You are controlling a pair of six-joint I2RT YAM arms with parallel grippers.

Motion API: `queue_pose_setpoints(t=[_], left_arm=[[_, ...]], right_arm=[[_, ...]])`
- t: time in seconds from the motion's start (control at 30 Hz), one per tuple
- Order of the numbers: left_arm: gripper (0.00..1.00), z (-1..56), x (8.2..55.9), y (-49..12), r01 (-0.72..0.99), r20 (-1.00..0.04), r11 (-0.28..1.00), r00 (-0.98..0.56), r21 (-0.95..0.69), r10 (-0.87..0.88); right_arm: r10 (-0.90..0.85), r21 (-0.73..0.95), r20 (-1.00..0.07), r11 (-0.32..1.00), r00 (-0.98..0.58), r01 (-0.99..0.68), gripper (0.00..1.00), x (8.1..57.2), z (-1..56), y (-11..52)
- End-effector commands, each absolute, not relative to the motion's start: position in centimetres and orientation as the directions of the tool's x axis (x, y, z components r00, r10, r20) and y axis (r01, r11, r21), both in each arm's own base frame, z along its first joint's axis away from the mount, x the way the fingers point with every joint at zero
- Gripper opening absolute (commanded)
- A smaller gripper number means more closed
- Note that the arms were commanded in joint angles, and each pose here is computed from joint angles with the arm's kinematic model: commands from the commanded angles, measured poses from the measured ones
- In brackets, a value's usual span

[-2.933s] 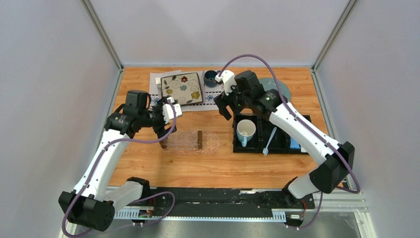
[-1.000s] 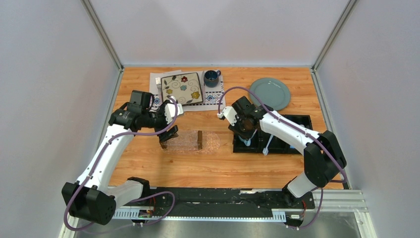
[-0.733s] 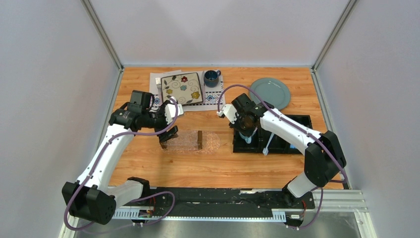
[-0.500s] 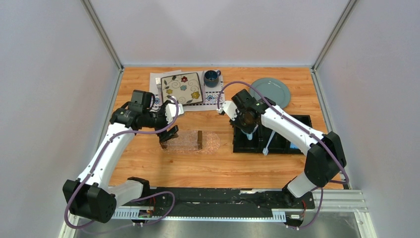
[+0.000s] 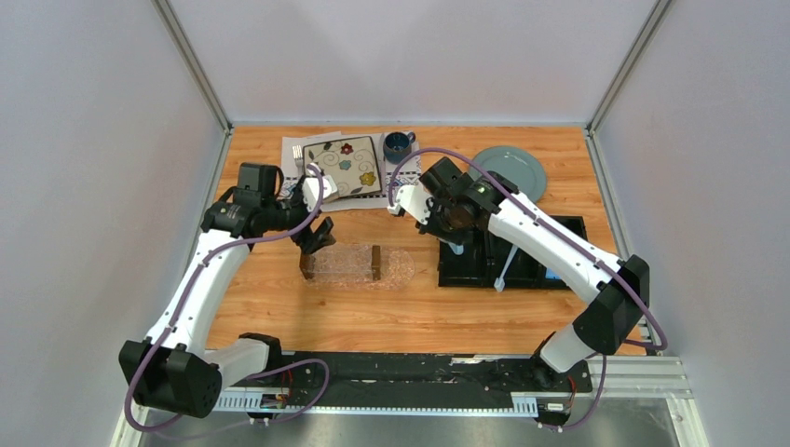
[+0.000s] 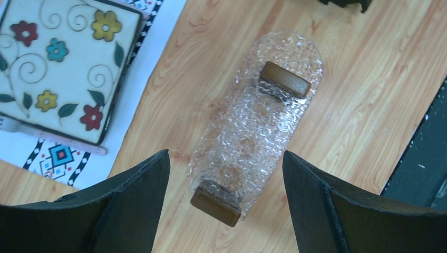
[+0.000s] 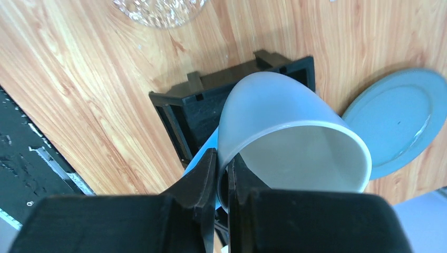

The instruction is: Prepare toiletry sets of a toothbrush and toothpaste on the tray

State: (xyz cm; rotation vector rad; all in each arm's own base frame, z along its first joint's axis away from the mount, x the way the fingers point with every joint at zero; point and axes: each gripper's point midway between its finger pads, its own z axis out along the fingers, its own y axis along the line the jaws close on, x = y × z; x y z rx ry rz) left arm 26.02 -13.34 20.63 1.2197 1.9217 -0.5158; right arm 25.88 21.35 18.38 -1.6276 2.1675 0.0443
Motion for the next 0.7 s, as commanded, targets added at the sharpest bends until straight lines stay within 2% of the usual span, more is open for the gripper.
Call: queue_pose_setpoints(t=[0.0, 0.27, 0.67], left_arm=[[0.85, 24.1, 28.0, -12.8, 0.835, -0.856, 0.547, -0.238, 0.061, 0.459], [0.85, 25.3, 29.4, -10.4, 0.776, -0.882, 0.630, -0.276, 0.030, 0.381], [0.85, 24.8, 30.0, -7.1, 0.727, -0.880, 0.686, -0.315, 0.018, 0.357]], right_arm=[[-0.902, -0.268, -0.424, 0.213, -0.084, -0.940, 0.05, 25.5, 22.3, 23.2], [-0.895, -0.253, -0.437, 0.030, 0.087, -0.967, 0.05, 23.9, 21.6, 26.4], [-0.892, -0.238, -0.370, -0.180, 0.260, -0.955, 0.04, 23.5, 17.7, 29.8]])
